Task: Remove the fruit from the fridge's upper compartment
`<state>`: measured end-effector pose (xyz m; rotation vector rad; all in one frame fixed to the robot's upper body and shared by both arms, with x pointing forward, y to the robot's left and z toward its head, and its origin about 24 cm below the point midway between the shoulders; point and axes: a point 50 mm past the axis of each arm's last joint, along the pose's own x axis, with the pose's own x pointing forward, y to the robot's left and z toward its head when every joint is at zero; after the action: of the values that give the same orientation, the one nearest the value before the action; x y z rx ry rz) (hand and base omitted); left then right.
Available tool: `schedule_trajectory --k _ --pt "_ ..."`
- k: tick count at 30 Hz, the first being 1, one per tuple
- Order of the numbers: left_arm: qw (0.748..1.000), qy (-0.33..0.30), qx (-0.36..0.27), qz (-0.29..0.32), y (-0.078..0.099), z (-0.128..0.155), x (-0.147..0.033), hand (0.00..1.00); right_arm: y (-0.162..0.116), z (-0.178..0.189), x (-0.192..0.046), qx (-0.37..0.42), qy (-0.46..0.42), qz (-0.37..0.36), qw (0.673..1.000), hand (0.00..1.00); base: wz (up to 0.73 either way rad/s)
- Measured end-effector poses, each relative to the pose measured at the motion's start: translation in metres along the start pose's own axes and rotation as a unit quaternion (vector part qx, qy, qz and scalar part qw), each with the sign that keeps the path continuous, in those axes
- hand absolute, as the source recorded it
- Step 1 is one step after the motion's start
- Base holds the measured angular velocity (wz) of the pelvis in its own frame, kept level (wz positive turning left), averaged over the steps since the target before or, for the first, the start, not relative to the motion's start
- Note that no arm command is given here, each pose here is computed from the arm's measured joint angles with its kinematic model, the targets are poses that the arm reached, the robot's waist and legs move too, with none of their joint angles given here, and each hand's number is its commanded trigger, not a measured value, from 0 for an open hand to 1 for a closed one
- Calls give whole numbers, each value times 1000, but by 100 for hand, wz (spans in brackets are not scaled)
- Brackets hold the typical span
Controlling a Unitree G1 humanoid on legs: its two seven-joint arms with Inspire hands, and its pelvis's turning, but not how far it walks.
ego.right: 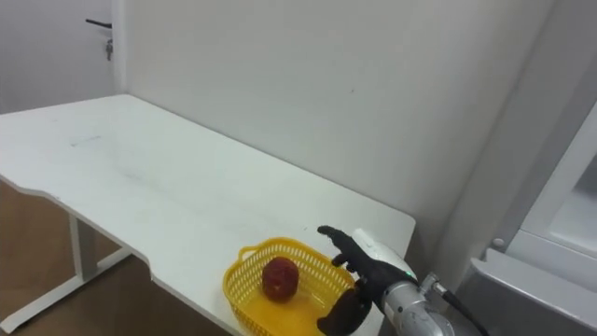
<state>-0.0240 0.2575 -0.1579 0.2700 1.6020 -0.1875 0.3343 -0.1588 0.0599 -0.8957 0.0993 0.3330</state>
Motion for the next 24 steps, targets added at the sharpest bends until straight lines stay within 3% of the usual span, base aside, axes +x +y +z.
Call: schedule_trajectory --k 24 --pt "1000 10 -1 1 3 -1 -1 0 0 0 0 -1 1 0 1000 0 0"
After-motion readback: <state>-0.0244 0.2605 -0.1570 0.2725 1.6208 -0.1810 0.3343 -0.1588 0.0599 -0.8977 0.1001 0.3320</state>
